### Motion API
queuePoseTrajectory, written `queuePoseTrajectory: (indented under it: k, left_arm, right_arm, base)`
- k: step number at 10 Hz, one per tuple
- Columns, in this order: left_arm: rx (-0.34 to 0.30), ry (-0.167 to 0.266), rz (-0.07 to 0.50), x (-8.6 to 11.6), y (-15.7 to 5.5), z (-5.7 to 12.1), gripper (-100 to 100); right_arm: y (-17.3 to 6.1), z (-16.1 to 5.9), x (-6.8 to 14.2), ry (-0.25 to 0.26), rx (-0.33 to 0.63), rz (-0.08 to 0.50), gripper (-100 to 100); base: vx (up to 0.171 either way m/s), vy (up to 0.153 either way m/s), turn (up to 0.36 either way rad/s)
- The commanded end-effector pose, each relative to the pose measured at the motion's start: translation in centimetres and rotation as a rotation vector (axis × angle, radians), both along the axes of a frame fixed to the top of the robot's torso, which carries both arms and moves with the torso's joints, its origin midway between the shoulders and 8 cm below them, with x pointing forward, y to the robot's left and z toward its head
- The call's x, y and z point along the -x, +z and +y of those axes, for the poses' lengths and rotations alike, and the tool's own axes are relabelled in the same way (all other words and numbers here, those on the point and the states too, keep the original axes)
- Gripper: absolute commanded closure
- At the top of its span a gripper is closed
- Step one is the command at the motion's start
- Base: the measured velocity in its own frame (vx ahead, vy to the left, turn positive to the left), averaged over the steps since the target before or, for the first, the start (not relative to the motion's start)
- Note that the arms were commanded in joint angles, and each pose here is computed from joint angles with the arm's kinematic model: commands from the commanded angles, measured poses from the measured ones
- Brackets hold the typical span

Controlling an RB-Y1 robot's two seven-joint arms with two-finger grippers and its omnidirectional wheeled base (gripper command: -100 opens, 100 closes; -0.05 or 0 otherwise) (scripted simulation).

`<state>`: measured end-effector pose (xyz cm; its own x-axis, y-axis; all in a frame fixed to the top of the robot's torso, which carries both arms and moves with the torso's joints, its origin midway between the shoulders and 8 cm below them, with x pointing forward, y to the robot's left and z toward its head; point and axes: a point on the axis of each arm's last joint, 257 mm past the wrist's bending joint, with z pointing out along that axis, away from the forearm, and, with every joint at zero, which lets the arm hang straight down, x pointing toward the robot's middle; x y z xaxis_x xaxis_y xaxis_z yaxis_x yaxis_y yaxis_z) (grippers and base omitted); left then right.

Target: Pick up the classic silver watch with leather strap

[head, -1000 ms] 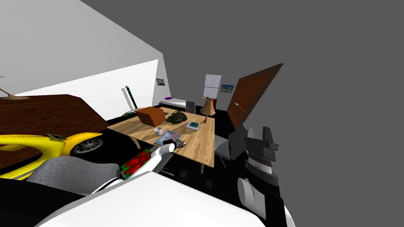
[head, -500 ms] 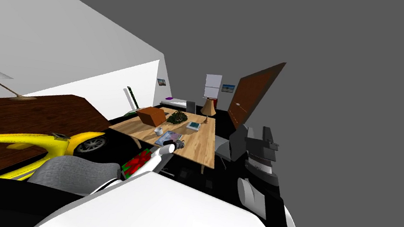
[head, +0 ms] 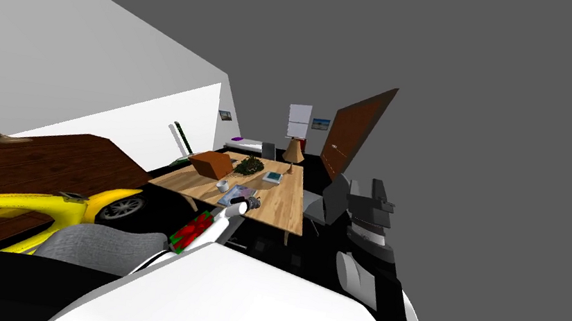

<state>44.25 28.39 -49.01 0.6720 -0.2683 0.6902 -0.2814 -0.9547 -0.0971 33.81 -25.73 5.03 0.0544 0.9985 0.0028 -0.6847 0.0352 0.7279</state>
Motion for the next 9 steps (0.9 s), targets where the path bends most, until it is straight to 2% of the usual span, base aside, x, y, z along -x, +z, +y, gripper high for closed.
queuePoseTrajectory:
  k: [1,7,8,9]
  left_arm:
    - [-0.004,0.014,0.002,-0.5,0.3,0.9,100]
    - [0.004,0.072,0.008,-2.0,1.0,3.5,100]
    - [0.003,0.067,0.006,-1.9,1.0,3.3,100]
    - [0.003,0.067,0.008,-1.8,0.9,3.3,0]
  right_arm:
    - [0.0,0.0,0.0,0.000,0.000,0.000,0]
    - [0.0,0.0,0.0,0.000,0.000,0.000,0]
    - [0.0,0.0,0.0,0.000,0.000,0.000,0]
    - [0.0,0.0,0.0,0.000,0.000,0.000,0]
  base:
    - [-0.088,0.014,-0.116]
    - [-0.081,-0.002,-0.097]
    - [-0.034,-0.005,-0.017]
    - [-0.007,-0.001,0.004]
